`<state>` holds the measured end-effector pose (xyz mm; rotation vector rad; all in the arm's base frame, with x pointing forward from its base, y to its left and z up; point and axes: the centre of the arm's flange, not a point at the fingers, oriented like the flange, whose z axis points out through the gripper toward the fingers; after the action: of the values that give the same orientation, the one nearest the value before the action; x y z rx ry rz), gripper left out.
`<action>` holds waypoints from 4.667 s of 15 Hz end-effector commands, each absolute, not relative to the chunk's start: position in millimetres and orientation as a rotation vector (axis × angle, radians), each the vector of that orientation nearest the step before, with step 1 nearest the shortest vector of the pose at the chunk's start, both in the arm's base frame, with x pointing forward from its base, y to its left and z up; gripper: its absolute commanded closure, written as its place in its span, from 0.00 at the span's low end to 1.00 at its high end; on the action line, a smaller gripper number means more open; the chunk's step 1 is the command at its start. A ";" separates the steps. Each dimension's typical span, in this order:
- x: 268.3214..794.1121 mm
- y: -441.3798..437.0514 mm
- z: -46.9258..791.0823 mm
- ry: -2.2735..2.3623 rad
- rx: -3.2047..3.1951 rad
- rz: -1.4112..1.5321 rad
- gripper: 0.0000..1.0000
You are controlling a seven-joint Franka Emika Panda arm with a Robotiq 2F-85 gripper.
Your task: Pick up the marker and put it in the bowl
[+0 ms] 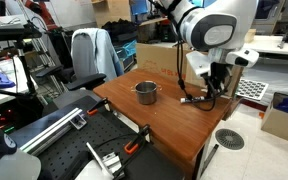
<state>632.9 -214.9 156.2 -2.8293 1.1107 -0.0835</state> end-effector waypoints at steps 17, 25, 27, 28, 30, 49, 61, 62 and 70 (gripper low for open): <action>582.3 -124.9 279.2 0.790 -2.859 -0.471 0.95; 514.4 -41.5 291.6 0.380 -2.902 -0.769 0.95; 502.0 -28.1 291.9 0.327 -2.887 -0.820 0.95; 497.9 -22.3 291.8 0.309 -2.880 -0.832 0.95; 491.1 -10.0 290.3 0.270 -2.873 -0.855 0.95; 460.8 -32.7 220.6 0.202 -2.937 -0.869 0.95; 455.1 -41.6 215.8 0.234 -2.953 -0.837 0.01; 455.7 -42.0 217.1 0.245 -2.954 -0.842 0.00; 470.6 -28.2 264.1 0.359 -2.896 -0.711 0.00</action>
<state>470.8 -28.5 233.2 -2.9217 0.3142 -0.7791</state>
